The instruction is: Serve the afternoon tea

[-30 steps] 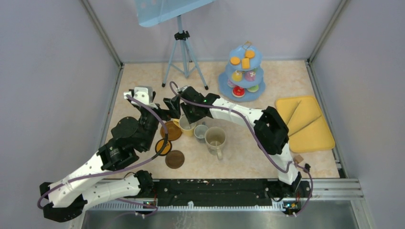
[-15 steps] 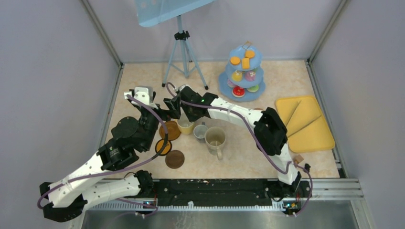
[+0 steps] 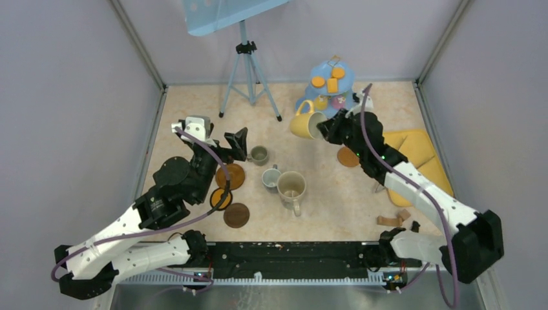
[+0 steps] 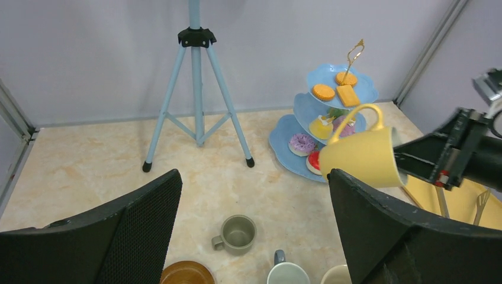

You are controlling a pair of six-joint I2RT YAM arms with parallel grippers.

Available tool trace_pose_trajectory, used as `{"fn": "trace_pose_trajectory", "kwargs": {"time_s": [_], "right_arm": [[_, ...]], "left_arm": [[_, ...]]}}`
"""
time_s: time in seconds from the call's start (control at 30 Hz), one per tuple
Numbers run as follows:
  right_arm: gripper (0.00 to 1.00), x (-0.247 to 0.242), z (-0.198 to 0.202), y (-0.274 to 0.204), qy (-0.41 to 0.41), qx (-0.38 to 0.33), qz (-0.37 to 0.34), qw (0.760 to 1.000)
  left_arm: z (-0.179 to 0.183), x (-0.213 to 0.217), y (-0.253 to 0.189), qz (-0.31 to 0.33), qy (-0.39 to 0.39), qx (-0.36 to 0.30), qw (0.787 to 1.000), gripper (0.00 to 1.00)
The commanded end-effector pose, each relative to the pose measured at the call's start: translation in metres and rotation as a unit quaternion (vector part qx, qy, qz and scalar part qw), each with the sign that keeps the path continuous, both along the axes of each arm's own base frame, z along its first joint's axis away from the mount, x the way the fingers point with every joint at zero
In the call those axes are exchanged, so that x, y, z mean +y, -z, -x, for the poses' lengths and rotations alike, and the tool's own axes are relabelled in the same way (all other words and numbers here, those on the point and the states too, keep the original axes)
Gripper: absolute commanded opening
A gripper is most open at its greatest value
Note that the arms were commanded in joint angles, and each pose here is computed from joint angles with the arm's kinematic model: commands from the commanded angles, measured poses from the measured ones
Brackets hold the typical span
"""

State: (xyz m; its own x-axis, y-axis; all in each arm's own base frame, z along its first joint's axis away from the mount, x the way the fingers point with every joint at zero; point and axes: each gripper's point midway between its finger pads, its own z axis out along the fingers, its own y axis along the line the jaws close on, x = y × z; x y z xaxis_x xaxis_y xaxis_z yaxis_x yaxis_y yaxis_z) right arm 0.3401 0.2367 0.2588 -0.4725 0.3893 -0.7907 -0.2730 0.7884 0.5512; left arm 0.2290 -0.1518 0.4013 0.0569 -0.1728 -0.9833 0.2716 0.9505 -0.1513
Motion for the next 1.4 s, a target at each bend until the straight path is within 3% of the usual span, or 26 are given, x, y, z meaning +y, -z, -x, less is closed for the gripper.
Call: {"fn": "trace_pose_trajectory", "kwargs": {"time_s": [0.0,0.17,0.43,0.67,1.37], "right_arm": [[0.0,-0.047,0.011,-0.02,0.101,-0.022,-0.04,0.994],[0.0,-0.15,0.03,0.028,0.307,0.052,0.098,0.945],[0.0,-0.182,0.016,0.047,0.387,0.112,0.225,0.887],[0.0,-0.184,-0.023,0.063,0.372,0.127,0.231,0.89],[0.0,-0.179,-0.032,0.121,0.338,0.201,0.229,0.89]], "left_arm": [[-0.002,-0.006,-0.007,0.01,0.007,-0.012,1.0,0.99],[-0.005,-0.016,-0.004,0.002,0.017,-0.016,1.0,0.99],[-0.008,-0.03,-0.003,-0.004,0.036,-0.013,0.999,0.99],[-0.006,-0.032,0.002,-0.006,0.042,0.0,0.999,0.99],[-0.006,-0.038,0.012,-0.024,0.052,0.015,0.998,0.99]]}}
